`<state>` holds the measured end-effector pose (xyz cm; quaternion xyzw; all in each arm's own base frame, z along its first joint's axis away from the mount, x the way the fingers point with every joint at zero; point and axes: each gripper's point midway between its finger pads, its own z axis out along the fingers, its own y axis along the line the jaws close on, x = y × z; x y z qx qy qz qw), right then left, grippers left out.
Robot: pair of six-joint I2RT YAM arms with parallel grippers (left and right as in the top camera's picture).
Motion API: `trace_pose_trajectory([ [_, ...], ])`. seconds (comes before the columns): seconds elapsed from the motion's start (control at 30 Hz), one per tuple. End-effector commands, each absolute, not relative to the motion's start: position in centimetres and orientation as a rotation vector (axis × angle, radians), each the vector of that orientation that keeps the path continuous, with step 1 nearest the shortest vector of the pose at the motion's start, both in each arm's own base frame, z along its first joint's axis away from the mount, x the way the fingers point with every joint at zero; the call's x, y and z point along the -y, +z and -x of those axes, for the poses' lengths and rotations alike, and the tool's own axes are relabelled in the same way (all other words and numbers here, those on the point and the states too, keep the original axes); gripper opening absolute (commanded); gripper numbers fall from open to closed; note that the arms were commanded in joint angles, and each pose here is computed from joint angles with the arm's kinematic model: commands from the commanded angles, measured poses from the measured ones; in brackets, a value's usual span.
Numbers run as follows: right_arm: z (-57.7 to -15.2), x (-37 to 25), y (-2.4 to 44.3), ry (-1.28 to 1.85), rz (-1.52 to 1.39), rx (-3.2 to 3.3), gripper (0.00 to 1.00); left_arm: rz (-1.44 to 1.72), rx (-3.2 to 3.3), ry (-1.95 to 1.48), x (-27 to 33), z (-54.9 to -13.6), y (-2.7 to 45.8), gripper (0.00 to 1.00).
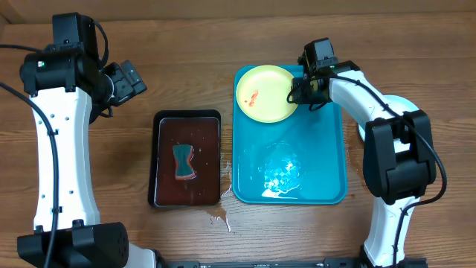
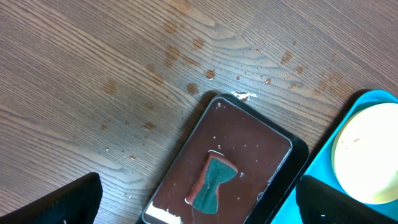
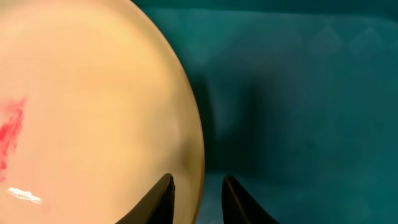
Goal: Clean dirty plates on tray and stack at the side
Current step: 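Grasp the remaining yellow plate rim with the right gripper and slide it down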
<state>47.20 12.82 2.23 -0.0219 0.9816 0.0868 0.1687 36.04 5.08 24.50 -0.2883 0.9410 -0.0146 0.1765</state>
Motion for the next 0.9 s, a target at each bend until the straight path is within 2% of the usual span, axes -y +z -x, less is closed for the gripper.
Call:
trace_pose_trajectory([
  [0.0,-46.9,-12.7,1.4,0.263,0.016,-2.813,0.27,0.799,-2.637,-0.033,-5.2,-36.1,25.5,1.0],
  [0.03,-46.8,-12.7,1.1,0.262,0.016,-2.819,0.27,0.799,-2.637,-0.033,-5.2,-36.1,25.5,1.0],
  [0.1,-46.6,-12.7,0.5,0.263,-0.005,-2.828,0.19,0.799,-2.637,-0.033,-5.2,-36.1,25.5,1.0],
  [0.17,-46.2,-12.6,0.0,0.266,-0.022,-2.841,0.04,0.799,-2.637,-0.033,-5.2,-36.1,25.5,1.0],
  [0.37,-45.7,-12.1,1.8,0.268,-0.096,-2.857,0.04,0.798,-2.637,-0.034,-5.2,-36.1,25.5,1.0],
  [0.57,-45.2,-10.7,10.2,0.278,-0.123,-2.75,0.04,0.799,-2.637,-0.034,-5.2,-36.1,25.5,1.0],
  [0.73,-41.8,-10.1,16.2,0.294,-0.151,-2.714,0.04,0.798,-2.637,-0.033,-5.2,-36.1,25.5,1.0],
  [0.87,-38.1,-9.3,16.9,0.272,-0.194,-2.812,0.04,0.799,-2.637,-0.033,-5.2,-36.1,25.5,1.0],
])
